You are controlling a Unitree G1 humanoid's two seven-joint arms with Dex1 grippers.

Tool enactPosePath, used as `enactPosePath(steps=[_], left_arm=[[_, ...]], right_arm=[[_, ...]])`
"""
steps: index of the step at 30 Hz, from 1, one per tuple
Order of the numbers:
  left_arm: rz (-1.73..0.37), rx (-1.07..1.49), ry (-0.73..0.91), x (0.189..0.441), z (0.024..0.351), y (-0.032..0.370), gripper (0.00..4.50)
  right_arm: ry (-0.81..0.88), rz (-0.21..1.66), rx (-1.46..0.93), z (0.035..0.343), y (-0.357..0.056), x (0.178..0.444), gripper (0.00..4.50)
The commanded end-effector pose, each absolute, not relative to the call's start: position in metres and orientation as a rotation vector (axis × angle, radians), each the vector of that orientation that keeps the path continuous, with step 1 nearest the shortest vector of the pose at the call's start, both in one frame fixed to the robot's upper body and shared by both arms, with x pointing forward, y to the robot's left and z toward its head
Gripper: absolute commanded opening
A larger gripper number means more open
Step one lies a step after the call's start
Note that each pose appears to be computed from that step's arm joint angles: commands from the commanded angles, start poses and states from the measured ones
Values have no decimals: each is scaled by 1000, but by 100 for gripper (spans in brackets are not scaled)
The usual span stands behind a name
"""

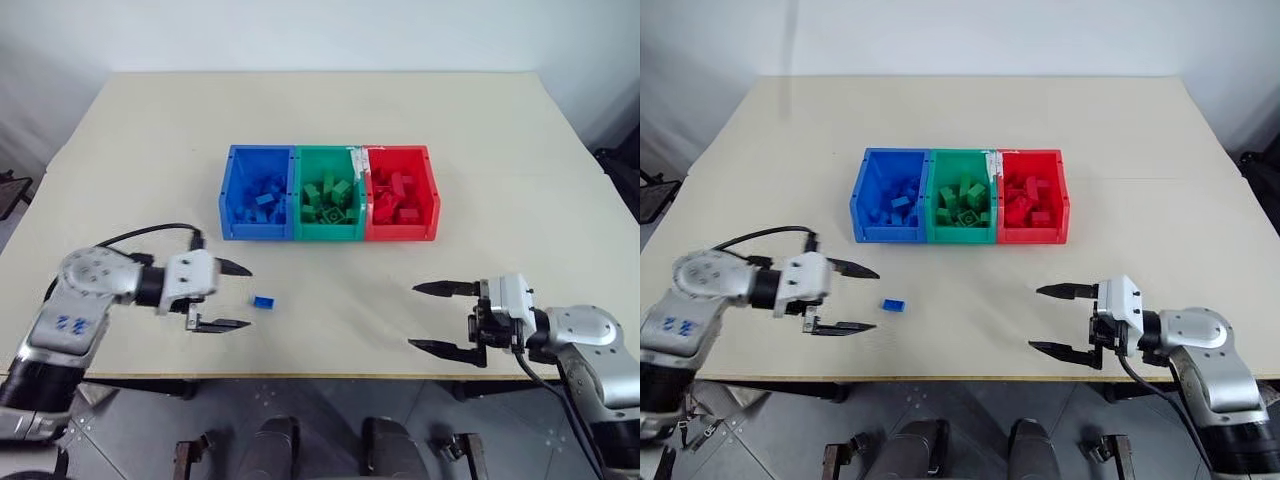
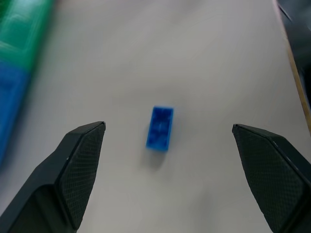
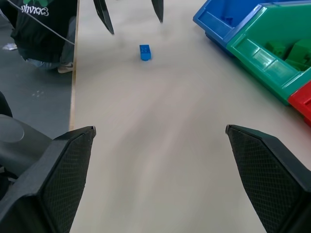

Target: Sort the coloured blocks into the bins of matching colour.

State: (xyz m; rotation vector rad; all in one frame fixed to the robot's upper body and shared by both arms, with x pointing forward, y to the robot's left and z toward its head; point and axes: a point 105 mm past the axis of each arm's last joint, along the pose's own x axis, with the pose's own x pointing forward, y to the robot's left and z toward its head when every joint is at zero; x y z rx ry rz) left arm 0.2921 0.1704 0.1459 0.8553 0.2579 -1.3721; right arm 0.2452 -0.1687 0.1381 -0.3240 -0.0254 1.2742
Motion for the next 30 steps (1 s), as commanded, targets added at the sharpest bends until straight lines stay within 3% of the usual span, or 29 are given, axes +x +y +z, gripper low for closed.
enactPosePath(steps=[1,6,9,20,26,30], left_arm=[[-1373,879,305,301,139,168,443],[-1365,878,333,311,132,161,443],[-1372,855,339,313,130,155,389],[-1408,835,378,304,122,156,51],[-1307,616,206,314,152,156,51],[-996,373,4,353,198,163,51]], right_arm=[[-66,1252,-337,149,-167,239,450],[-63,1222,-325,148,-166,231,450],[-63,1207,-324,148,-166,230,450],[-81,1198,-323,152,-162,231,450],[-178,1127,-230,166,-155,237,450],[-275,1031,-193,178,-152,246,450]])
